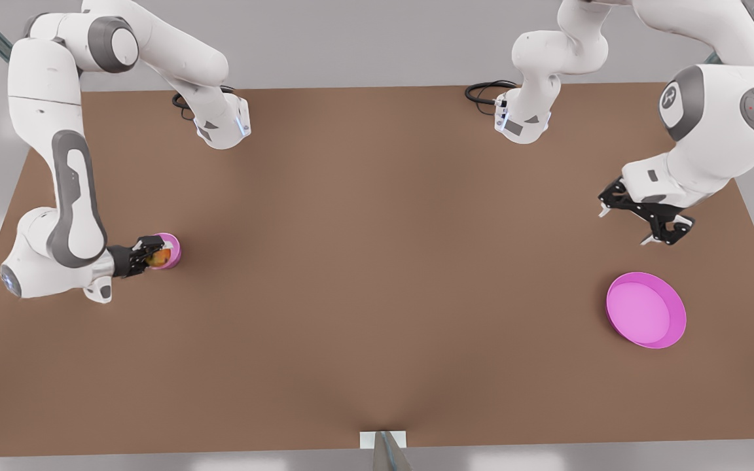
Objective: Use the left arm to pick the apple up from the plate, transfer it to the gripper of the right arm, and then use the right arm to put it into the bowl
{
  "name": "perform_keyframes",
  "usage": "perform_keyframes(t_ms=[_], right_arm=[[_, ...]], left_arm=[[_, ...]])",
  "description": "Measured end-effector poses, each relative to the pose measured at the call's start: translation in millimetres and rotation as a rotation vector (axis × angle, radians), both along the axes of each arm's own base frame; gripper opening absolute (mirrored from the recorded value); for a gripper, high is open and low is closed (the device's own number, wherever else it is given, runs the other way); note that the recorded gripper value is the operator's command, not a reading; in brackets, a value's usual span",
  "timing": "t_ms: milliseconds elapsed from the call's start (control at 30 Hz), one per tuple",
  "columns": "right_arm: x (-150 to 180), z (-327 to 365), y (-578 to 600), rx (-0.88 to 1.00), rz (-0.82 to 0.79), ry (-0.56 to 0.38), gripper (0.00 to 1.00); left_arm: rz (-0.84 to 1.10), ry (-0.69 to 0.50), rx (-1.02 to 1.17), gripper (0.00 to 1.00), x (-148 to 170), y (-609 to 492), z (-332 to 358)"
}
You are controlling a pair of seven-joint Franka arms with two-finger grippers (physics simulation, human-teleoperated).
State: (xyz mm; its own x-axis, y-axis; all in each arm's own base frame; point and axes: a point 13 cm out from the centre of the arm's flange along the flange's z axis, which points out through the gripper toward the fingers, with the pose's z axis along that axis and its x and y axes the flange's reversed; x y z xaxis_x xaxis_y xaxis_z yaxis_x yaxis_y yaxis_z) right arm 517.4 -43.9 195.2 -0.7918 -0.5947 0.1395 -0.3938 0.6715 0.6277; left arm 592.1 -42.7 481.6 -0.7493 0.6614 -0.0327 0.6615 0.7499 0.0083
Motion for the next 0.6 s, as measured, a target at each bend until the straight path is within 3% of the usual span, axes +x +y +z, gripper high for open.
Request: perform_keyframes(t_ms=[167,433,600], right_arm=[[-23,-22,-11,-0.064,0.076,-0.033,0.58],[-9,-45,-43,-0.114,0.133,-0.131,0.6],[-20,-67,-50,-0.112,0.166,-0.133,0.6]], left_arm=[[0.128,0.026,-0.01,1.0,-2,-17,-8],[0.302,0.04,-0.013,1.0,-3,-15,-12],[0.372,0.047,-0.013,1.0,-3,-17,-15]])
